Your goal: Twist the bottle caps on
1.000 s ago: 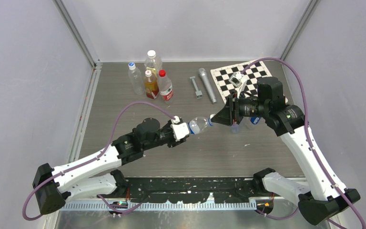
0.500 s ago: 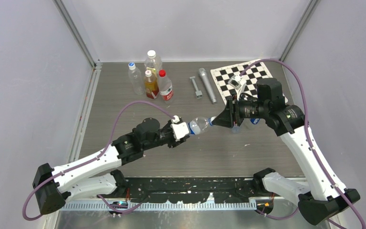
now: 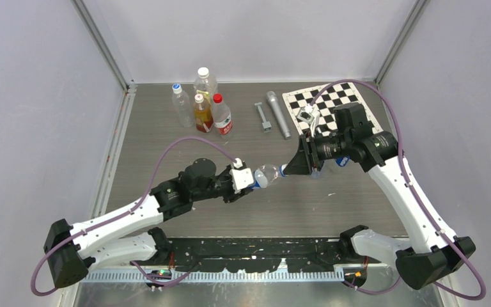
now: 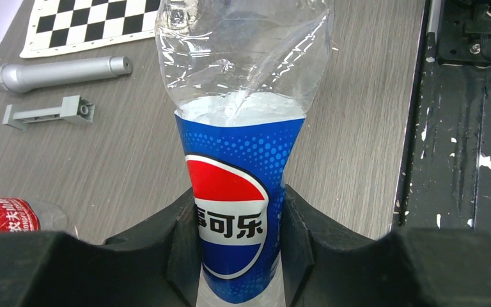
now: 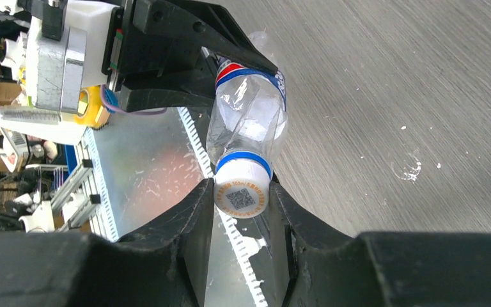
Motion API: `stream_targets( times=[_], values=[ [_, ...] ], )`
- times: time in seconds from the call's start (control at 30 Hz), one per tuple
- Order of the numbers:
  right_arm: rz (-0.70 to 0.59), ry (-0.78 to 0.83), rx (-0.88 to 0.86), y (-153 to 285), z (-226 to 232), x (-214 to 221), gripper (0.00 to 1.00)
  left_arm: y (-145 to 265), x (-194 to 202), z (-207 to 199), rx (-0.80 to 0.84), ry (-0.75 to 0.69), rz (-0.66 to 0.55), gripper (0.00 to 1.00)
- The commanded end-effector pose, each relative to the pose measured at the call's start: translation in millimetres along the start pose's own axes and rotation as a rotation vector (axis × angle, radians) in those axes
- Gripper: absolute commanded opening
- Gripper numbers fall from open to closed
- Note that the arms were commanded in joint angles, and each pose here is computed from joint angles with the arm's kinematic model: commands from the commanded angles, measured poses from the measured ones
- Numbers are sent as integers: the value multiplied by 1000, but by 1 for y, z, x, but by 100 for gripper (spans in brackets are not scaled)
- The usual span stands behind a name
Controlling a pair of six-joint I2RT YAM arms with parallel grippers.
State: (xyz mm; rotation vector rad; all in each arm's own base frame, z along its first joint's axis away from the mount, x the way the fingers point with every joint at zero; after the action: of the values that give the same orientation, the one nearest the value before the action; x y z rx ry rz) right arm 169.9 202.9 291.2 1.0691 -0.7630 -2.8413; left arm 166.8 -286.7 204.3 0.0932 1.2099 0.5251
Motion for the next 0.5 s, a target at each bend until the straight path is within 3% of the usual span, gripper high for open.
stream_targets(
  times=[0.0,0.27,0.47],
  values=[
    [38,89,-27,4,7,0,1,7,-55,10,6,-54,-159,0],
    [13,113,-67,-2,7,-9,1,-1,-56,15,-11,60,-147,0],
    [-7,-19,-13,-13,-7,-18,0,-8,-55,31,-113,56,-181,0]
  ],
)
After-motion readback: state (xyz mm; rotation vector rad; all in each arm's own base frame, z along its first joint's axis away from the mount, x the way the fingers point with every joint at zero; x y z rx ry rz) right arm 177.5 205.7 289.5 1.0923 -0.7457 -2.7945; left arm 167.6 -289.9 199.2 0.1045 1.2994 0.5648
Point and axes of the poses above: each gripper's point midway between its finger pads, its own y axis back along the fingers, its own z axis along the line the jaws close on, x = y × z, the point moved 1 cm from there along y, back along the fingers, and after that the axes turned 8 degrees about -y, right-handed, at the moved point
